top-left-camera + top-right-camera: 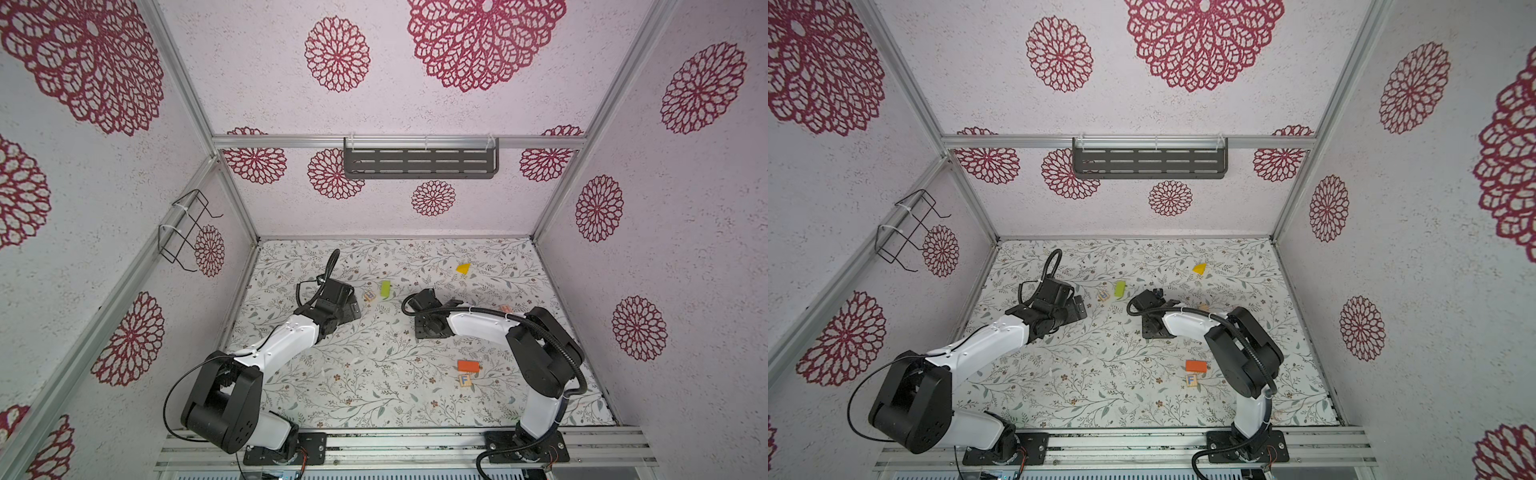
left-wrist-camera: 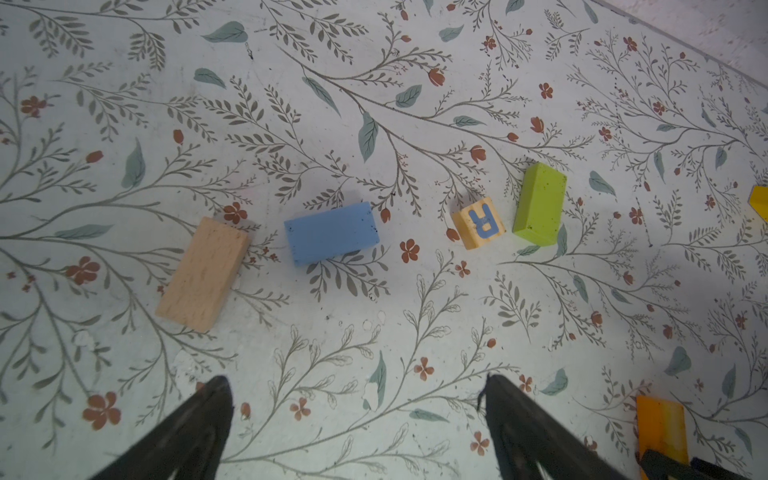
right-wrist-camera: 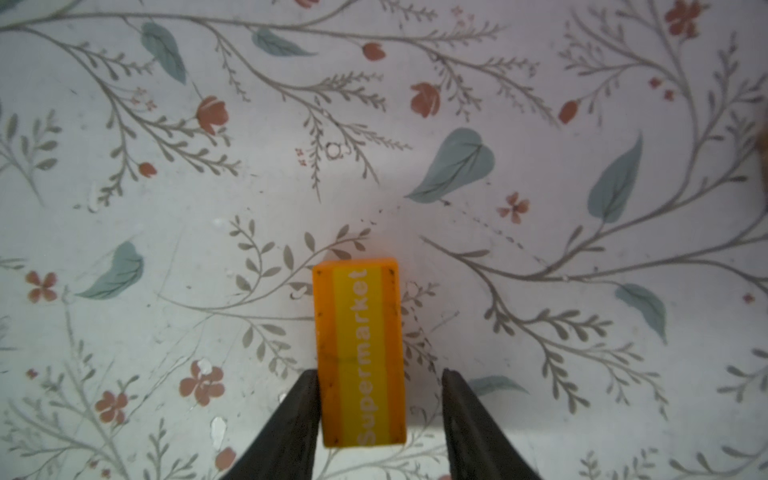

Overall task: Build the wood block tower
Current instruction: 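Lower the orange block onto the table and open the right gripper, then raise the right gripper away while the left gripper descends over the blue block, then close the left gripper on the blue block and lift it, then carry the blue block toward the orange block with the left gripper and release, then move the right gripper over the blue block while the left arm draws back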

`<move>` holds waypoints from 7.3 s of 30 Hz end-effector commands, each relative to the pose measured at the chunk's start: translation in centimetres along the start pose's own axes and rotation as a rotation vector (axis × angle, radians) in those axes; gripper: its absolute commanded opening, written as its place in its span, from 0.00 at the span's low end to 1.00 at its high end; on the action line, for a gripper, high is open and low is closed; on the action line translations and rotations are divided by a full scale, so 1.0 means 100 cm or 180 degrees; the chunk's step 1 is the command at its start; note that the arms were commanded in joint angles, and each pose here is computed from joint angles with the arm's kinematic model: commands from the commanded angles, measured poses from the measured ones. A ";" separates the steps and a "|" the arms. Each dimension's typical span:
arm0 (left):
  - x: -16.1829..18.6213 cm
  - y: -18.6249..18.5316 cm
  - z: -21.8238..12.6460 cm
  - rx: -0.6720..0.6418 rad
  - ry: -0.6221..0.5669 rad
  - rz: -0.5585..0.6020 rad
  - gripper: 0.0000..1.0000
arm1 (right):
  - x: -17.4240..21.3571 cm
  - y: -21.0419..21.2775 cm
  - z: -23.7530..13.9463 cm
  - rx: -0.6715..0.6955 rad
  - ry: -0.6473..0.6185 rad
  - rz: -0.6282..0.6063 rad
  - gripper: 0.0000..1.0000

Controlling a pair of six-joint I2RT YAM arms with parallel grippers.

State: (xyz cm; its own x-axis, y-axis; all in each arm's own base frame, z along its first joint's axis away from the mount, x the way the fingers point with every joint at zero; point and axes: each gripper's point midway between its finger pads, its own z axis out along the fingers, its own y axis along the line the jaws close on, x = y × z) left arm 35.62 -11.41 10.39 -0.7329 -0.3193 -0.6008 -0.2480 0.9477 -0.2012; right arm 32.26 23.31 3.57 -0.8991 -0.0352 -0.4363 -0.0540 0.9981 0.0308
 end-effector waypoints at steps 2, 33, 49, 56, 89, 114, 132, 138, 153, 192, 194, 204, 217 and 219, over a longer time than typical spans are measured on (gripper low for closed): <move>-0.017 -0.008 -0.021 0.0033 -0.0032 0.0010 0.97 | -0.031 -0.005 -0.048 -0.0169 -0.0419 0.0021 0.57; -0.024 -0.023 -0.040 0.0323 0.0556 0.2057 0.97 | -0.143 -0.030 -0.165 -0.2188 -0.2323 0.0079 0.90; -0.030 0.003 0.039 0.0615 0.1140 0.2231 0.98 | -0.141 -0.033 -0.132 -0.2348 -0.2163 0.0252 0.91; -0.023 0.021 0.074 0.0345 0.1175 0.2510 0.98 | -0.141 -0.036 -0.131 -0.2356 -0.2159 0.0299 0.90; -0.006 0.021 0.107 0.0406 0.1558 0.2764 0.80 | -0.141 -0.037 -0.118 -0.2439 -0.2036 0.0399 0.90; -0.002 0.014 0.112 0.0465 0.1644 0.2735 0.53 | -0.141 -0.038 -0.114 -0.2467 -0.1988 0.0436 0.89; -0.003 0.006 0.105 0.0400 0.1685 0.2696 0.27 | -0.142 -0.040 -0.113 -0.2444 -0.1966 0.0479 0.89; -0.009 -0.007 0.094 0.0269 0.1609 0.2733 0.27 | -0.142 -0.044 -0.111 -0.2395 -0.1940 0.0529 0.89; -0.014 -0.112 -0.016 0.0335 0.1087 0.2200 0.30 | -0.124 -0.086 -0.148 -0.1578 -0.1822 0.0574 0.96; 0.012 -0.100 -0.051 -0.0106 0.0159 0.0786 0.97 | -0.050 -0.115 -0.121 -0.0810 -0.0890 0.0353 0.89; 0.007 -0.084 -0.054 -0.0051 0.0085 0.0624 0.97 | -0.051 -0.108 -0.119 -0.0732 -0.0756 0.0339 0.85; -0.040 0.003 -0.059 -0.0150 -0.0494 -0.0327 0.97 | -0.058 -0.023 -0.101 -0.0470 -0.0358 -0.0131 0.77; -0.024 0.043 -0.030 -0.0199 -0.0905 -0.0522 0.97 | -0.051 0.084 -0.065 -0.0532 0.0169 -0.0836 0.66; -0.018 0.050 -0.022 -0.0270 -0.0867 -0.0509 0.97 | -0.049 0.093 -0.056 -0.0547 0.0239 -0.0881 0.66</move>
State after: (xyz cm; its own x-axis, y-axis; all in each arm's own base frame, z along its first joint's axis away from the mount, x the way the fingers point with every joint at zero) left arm 33.22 -6.76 11.84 -0.5478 -0.4219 -0.7224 -0.3857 0.8936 -0.2294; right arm 34.31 32.33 10.82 -0.8654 -0.2775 -0.4172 -0.3459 0.9333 0.0966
